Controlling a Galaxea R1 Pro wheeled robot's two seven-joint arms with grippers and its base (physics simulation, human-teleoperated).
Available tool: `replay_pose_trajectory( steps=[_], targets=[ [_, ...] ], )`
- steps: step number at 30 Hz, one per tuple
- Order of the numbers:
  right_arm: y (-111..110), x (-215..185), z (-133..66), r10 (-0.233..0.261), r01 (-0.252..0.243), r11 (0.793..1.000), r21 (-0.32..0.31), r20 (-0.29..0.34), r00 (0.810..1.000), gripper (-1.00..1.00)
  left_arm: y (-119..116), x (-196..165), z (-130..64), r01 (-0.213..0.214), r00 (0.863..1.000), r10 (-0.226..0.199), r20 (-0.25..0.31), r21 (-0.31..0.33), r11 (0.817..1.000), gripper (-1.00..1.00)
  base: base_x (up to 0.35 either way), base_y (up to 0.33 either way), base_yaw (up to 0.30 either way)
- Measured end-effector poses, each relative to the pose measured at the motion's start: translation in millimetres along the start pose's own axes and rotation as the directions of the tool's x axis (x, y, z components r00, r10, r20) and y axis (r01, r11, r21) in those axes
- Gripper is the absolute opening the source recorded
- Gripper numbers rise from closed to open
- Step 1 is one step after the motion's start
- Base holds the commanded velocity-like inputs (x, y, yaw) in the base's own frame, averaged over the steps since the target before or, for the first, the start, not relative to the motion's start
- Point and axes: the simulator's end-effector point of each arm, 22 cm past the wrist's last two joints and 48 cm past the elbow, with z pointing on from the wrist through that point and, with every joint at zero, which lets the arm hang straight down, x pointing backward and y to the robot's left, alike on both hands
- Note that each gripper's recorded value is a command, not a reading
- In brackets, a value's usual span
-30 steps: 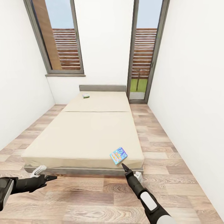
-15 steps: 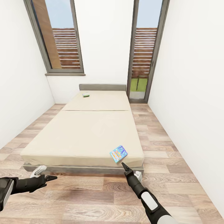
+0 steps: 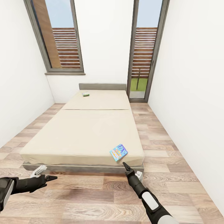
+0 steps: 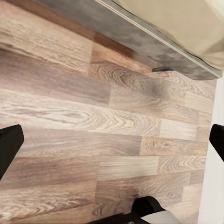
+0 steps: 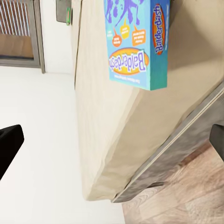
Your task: Put all the toys in the child's room - the three board games (two on the bed and one on the table), the two jigsaw puzzles on the table, and the tennis ball on the table - inside the toy box on the table in the child's room.
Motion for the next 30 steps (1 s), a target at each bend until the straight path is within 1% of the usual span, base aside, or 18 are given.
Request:
replay_pose_trajectory(
  steps=[7, 14, 18, 20, 26, 30],
  targets=[
    [0, 0, -0.1, 0.001, -0.001, 1.0, 0.0, 0.001, 1.0, 1.0, 0, 0, -0.2, 0.0, 1.0, 0.0, 0.0, -0.002, 1.0, 1.0, 0.022, 0.004, 0.0],
    [-1, 1, -0.5, 0.005, -0.005, 1.0, 0.003, 0.002, 1.0, 1.0, 0, 0, -0.1, -0.002, 1.0, 0.002, -0.001, -0.003, 1.0, 1.0, 0.199, 0.07, 0.0],
    [-2, 0, -0.5, 0.007, -0.007, 1.0, 0.005, 0.003, 1.0, 1.0, 0, 0, 0.1, -0.002, 1.0, 0.002, -0.001, -0.003, 1.0, 1.0, 0.095, 0.025, 0.0],
    [-2, -1, -0.8, 0.012, -0.012, 1.0, 0.005, 0.008, 1.0, 1.0, 1, 0, 0.1, -0.002, 1.0, 0.002, -0.001, -0.003, 1.0, 1.0, 0.04, 0.011, 0.0],
    [-4, -12, -2.9, 0.048, -0.049, 0.999, 0.004, 0.048, 0.998, 1.0, 1, 0, 0.2, -0.002, 1.0, 0.002, -0.001, -0.004, 1.0, 1.0, 0.015, 0.003, 0.0],
    [-5, -14, -3.4, 0.054, -0.055, 0.999, 0.005, 0.055, 0.997, 1.0, 1, 0, 0.1, -0.003, 1.0, 0.003, -0.001, -0.004, 1.0, 1.0, 0.072, 0.001, 0.0]
  ],
)
